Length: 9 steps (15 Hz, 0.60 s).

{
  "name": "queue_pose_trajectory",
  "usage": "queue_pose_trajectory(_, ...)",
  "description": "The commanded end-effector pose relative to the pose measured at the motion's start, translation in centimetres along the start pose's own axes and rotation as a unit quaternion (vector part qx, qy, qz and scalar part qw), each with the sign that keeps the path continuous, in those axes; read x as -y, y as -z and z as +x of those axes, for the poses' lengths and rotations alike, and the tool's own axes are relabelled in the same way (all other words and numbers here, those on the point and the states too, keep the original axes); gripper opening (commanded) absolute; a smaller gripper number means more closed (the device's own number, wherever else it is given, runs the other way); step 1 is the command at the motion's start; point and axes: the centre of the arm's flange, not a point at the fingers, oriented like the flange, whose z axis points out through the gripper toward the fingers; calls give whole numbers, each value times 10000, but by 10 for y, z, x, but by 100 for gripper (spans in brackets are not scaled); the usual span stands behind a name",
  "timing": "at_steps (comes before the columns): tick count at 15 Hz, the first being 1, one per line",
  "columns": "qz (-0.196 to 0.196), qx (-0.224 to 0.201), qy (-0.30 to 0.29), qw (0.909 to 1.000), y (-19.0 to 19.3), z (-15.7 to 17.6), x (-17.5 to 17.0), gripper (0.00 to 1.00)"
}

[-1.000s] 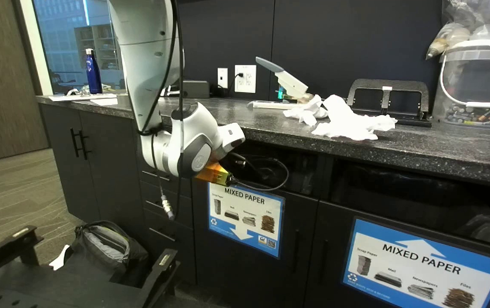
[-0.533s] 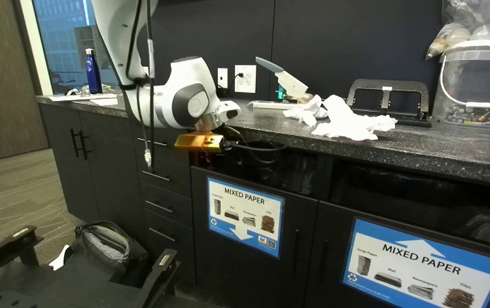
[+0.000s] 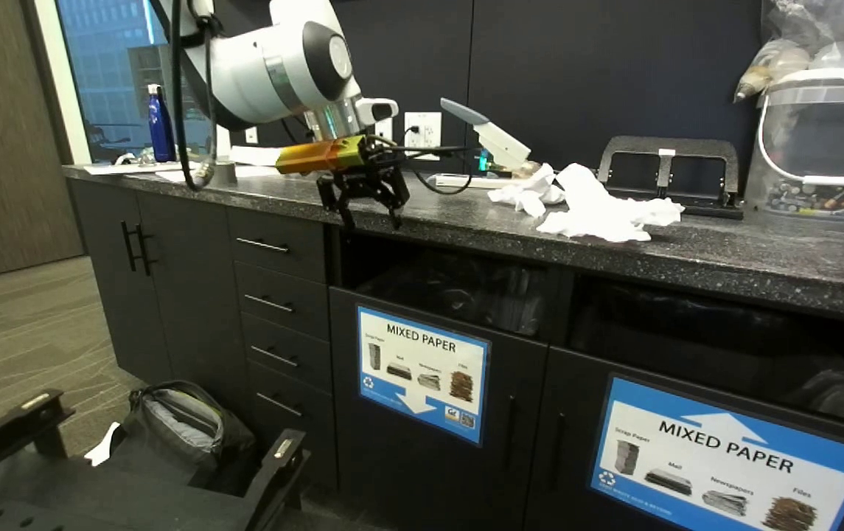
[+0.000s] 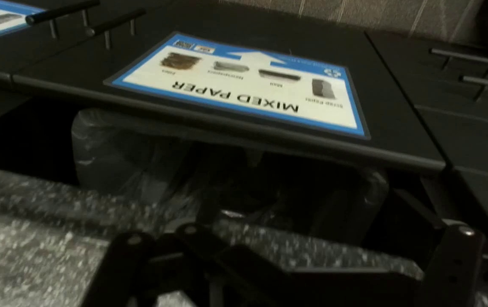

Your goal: Put the papers in the bin to the left

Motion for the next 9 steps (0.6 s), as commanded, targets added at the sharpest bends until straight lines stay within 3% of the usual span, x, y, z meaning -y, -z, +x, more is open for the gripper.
queue_pose_trajectory(1, -147, -815, -540, 9951, 39, 35, -14, 100)
queue_pose_trajectory(5, -314, -1583, -1156, 9801, 41, 83, -43, 100)
queue_pose_trajectory(9, -481, -1924, -1539, 9680, 32, 142, -78, 100)
